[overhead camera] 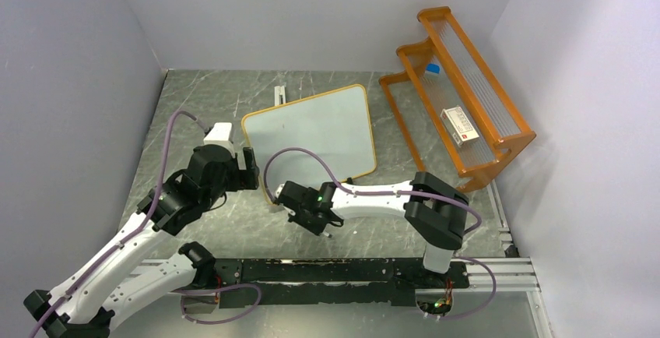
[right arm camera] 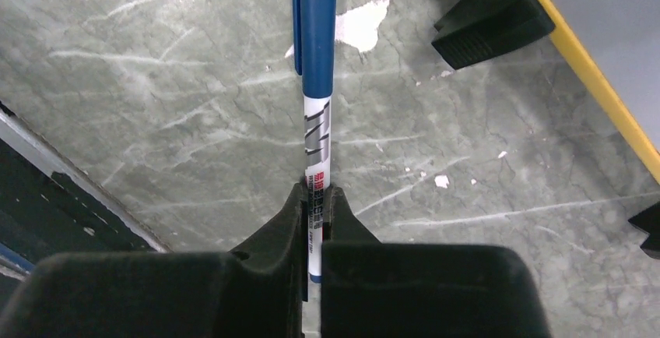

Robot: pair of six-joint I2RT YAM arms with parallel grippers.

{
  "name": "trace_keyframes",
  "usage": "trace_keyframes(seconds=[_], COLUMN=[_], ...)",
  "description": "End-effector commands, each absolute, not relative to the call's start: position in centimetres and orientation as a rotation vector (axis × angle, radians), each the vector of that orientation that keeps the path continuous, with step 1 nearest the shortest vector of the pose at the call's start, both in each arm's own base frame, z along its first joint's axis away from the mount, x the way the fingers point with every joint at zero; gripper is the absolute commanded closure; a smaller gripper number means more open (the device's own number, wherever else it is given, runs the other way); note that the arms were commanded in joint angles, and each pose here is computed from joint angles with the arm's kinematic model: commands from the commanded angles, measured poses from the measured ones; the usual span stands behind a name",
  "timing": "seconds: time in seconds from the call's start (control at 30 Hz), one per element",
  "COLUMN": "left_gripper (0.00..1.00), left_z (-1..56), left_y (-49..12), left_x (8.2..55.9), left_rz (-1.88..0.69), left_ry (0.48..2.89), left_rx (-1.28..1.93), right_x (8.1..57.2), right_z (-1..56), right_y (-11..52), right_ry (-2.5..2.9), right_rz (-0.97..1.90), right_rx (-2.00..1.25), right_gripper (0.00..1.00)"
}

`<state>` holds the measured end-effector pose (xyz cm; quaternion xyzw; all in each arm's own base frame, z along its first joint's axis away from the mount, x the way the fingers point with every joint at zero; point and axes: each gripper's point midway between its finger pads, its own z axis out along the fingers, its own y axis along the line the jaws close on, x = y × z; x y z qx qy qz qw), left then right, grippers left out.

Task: Write a sentence on the whiteboard
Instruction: Pick up the whiteboard marker from the center of the board, then pass from the right arm to the left

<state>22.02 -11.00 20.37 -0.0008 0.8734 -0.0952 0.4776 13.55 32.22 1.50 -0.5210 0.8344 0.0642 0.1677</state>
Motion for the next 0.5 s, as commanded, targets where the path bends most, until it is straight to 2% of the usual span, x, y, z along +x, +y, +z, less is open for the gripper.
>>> trace_keyframes(seconds=[0.0,0.27,0.47], left_gripper=[0.07,0.10,0.11], left_z=[21.3,21.0,22.6], left_y=[-12.0,-14.7,-17.6], left_x=[22.2,20.6,19.5], left_rz=[-0.292,-0.531,-0.765], left_ry=[2.138,2.098,2.002], left_rx=[-0.005,0.058,0.136], right_x=[13.9,14.4,14.0], right_z=[4.1,9.3,14.0], right_y=[32.1,33.4,34.2], right_ry=[2.320,2.167,2.041], right_rz=[0.186,0.373,0.661], right_rx=[-1.486,-1.371,-1.263], right_gripper=[1.00,1.00,1.00])
